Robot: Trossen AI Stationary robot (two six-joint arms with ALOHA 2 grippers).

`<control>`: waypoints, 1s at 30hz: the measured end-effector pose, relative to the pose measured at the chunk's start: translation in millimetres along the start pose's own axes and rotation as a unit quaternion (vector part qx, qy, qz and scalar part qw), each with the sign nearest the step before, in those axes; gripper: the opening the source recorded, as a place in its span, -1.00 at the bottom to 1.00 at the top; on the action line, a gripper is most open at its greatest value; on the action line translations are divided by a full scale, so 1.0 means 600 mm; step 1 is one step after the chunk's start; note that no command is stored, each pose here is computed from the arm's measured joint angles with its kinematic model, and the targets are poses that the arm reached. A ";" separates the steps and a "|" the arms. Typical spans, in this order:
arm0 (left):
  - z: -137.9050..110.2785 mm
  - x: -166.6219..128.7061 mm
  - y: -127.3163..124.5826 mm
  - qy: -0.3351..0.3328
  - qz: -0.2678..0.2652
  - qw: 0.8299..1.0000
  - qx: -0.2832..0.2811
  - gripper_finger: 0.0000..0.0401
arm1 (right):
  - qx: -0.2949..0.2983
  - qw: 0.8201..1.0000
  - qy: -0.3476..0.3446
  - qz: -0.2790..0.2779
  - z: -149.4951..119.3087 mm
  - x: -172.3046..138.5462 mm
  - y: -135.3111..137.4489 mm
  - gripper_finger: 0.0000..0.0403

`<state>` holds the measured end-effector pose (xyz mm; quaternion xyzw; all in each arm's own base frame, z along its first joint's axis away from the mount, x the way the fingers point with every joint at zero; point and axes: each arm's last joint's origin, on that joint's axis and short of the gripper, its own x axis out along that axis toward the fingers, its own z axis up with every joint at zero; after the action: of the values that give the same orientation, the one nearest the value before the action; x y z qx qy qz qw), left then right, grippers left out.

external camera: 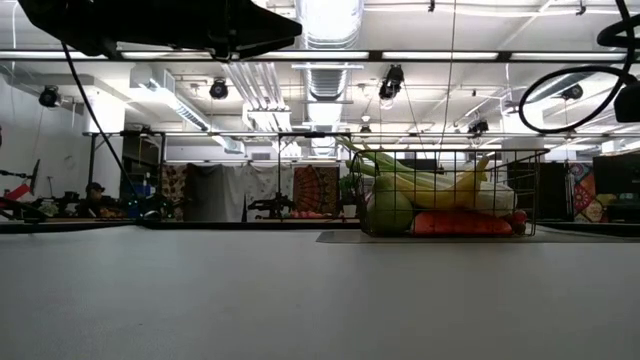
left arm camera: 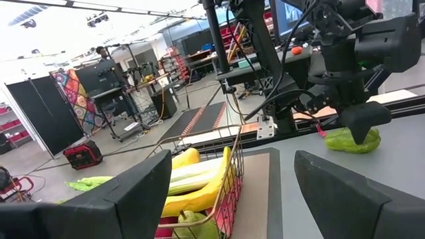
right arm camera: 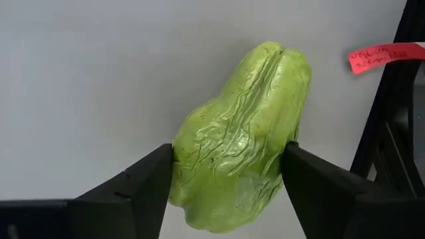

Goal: Build produce basket
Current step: Put the chayote into the wire basket

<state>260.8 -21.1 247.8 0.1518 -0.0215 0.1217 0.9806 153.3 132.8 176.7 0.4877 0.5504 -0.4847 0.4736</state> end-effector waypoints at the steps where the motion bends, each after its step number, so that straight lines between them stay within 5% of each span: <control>1: 0.000 0.000 0.000 0.000 0.000 1.000 0.000 0.49 | -0.002 1.000 0.000 0.001 0.000 0.000 0.000 0.20; 7: 0.000 0.000 0.000 0.001 0.000 1.000 0.008 0.49 | -0.041 0.999 0.000 0.021 -0.004 -0.005 0.006 0.16; 12: 0.000 0.000 0.000 0.001 0.001 1.000 0.030 0.49 | -0.164 0.976 -0.010 0.142 -0.022 -0.028 0.041 0.18; 17: 0.000 0.000 0.001 0.000 0.001 0.999 0.038 0.49 | -0.309 0.885 -0.096 0.335 -0.038 -0.061 0.096 0.16; 21: 0.000 0.000 0.001 0.000 0.001 0.999 0.038 0.49 | -0.384 0.802 -0.232 0.394 -0.026 -0.084 0.126 0.17; 25: 0.001 0.000 0.001 -0.001 0.001 0.999 0.039 0.49 | -0.432 0.713 -0.415 0.364 -0.007 -0.107 0.147 0.17; 30: 0.009 -0.004 0.004 -0.014 -0.002 0.999 0.037 0.49 | -0.413 0.619 -0.630 0.224 0.021 -0.137 0.161 0.16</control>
<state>257.9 -20.8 253.3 0.1895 -0.0307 0.1187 0.9742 256.3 119.0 250.2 -0.0762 0.1333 -0.2738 0.9495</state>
